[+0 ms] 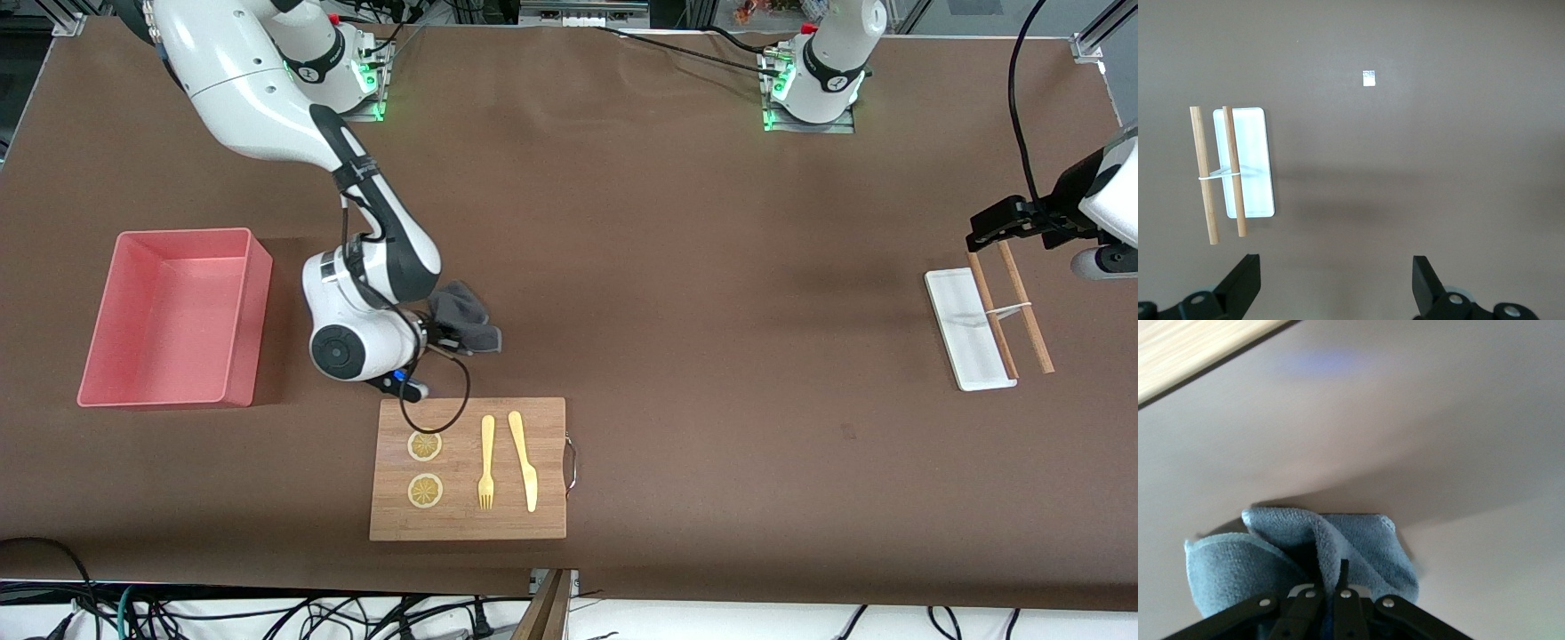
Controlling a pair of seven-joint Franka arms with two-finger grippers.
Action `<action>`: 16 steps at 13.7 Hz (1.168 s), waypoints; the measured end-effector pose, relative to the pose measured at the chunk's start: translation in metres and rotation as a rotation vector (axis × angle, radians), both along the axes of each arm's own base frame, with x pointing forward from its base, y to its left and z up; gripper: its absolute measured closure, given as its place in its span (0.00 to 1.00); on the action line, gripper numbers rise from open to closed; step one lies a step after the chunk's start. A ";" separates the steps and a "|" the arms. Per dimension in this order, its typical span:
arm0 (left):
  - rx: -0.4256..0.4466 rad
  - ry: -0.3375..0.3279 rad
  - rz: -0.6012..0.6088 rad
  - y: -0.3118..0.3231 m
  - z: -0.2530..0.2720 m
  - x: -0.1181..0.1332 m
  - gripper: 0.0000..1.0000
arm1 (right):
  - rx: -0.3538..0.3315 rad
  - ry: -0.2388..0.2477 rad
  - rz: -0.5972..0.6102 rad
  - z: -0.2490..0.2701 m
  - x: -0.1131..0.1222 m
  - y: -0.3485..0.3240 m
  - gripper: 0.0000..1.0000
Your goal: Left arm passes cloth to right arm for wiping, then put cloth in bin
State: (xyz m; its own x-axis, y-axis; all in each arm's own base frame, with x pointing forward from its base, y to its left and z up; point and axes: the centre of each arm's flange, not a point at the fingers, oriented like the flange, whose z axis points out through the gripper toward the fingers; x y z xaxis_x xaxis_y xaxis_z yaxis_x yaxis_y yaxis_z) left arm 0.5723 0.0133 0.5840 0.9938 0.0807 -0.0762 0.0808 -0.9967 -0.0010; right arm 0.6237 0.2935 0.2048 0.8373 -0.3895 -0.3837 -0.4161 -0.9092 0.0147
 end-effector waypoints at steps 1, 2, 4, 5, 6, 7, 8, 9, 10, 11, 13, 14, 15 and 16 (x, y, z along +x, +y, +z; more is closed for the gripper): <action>-0.001 0.000 -0.001 0.000 -0.001 0.001 0.00 | 0.009 -0.006 -0.019 0.003 -0.004 0.013 0.98; -0.001 -0.004 -0.002 -0.001 0.000 0.003 0.00 | 0.012 -0.009 -0.027 0.004 -0.007 0.022 0.98; -0.004 -0.017 -0.005 -0.002 0.004 0.008 0.00 | 0.012 -0.009 -0.026 0.004 -0.008 0.024 0.98; -0.006 -0.021 -0.006 -0.002 0.004 0.011 0.00 | 0.012 -0.011 -0.023 0.003 -0.006 0.020 0.98; -0.008 -0.022 -0.005 -0.001 0.003 0.015 0.00 | 0.014 -0.013 -0.014 0.003 -0.003 0.014 0.98; -0.009 -0.021 -0.005 0.000 0.002 0.017 0.00 | 0.013 -0.011 -0.001 0.001 0.000 0.005 0.98; -0.010 -0.021 -0.005 0.000 0.001 0.019 0.00 | 0.006 0.000 0.025 -0.001 0.002 -0.008 0.98; -0.011 -0.021 -0.006 0.000 0.001 0.020 0.00 | -0.002 0.016 0.061 -0.004 0.005 -0.026 0.98; -0.011 -0.021 -0.006 -0.001 0.001 0.020 0.00 | -0.008 0.032 0.101 -0.007 0.010 -0.048 0.98; -0.011 -0.023 -0.008 -0.001 0.002 0.020 0.00 | -0.011 0.046 0.136 -0.010 0.014 -0.071 0.98; -0.011 -0.025 -0.010 -0.003 0.003 0.020 0.00 | -0.010 0.060 0.195 -0.011 0.021 -0.111 0.98; -0.011 -0.025 -0.012 -0.003 0.003 0.021 0.00 | -0.007 0.061 0.223 -0.010 0.024 -0.127 0.98; -0.012 -0.025 -0.013 -0.004 0.003 0.021 0.00 | -0.002 0.063 0.253 -0.009 0.027 -0.140 0.98; -0.012 -0.026 -0.015 -0.005 0.003 0.021 0.00 | 0.002 0.064 0.280 -0.007 0.029 -0.153 0.98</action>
